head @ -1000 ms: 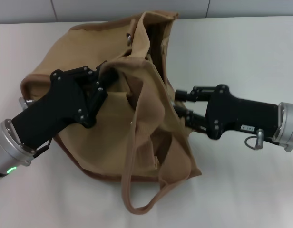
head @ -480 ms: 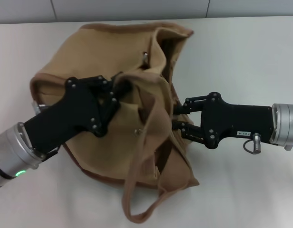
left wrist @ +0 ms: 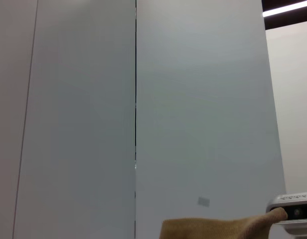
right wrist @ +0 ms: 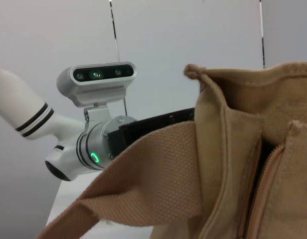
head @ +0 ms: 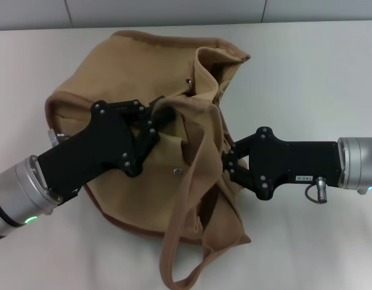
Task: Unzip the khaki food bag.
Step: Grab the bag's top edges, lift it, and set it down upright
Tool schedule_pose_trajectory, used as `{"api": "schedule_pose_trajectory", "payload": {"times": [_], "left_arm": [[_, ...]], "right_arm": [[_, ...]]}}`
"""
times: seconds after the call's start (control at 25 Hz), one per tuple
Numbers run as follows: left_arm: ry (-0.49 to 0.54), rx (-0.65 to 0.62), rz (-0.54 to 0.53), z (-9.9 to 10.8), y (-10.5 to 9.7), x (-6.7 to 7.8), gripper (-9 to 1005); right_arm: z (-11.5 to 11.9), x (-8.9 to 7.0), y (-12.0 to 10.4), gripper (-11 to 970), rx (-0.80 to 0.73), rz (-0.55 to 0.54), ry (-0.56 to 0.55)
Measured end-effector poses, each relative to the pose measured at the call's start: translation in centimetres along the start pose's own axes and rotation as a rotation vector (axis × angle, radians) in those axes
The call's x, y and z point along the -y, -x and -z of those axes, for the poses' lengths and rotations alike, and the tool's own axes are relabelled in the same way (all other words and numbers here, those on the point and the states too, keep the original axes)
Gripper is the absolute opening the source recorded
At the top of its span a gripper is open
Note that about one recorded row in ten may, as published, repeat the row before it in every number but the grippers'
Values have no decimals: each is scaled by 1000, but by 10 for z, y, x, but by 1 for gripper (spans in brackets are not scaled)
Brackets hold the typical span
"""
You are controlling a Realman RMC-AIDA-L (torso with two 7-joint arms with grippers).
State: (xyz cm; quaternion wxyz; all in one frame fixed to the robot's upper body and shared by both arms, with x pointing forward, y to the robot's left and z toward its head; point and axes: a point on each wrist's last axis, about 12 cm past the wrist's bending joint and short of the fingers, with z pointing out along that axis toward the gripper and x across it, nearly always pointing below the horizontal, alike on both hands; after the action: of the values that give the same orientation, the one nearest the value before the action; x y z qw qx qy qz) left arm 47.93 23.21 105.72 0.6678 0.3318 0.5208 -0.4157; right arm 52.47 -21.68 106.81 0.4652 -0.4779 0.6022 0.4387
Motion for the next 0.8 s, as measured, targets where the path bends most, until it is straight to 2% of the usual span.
{"api": "schedule_pose_trajectory", "payload": {"times": [0.16, 0.52, 0.8], "left_arm": [[2, -2, -2, -1, 0, -1, 62], [10, 2, -6, -1, 1, -2, 62], [29, 4, -7, 0, 1, -4, 62]], "right_arm": [[1, -1, -2, 16, -1, 15, -3], [5, -2, -6, 8, 13, 27, -48], [16, 1, -6, 8, 85, 4, -146]]}}
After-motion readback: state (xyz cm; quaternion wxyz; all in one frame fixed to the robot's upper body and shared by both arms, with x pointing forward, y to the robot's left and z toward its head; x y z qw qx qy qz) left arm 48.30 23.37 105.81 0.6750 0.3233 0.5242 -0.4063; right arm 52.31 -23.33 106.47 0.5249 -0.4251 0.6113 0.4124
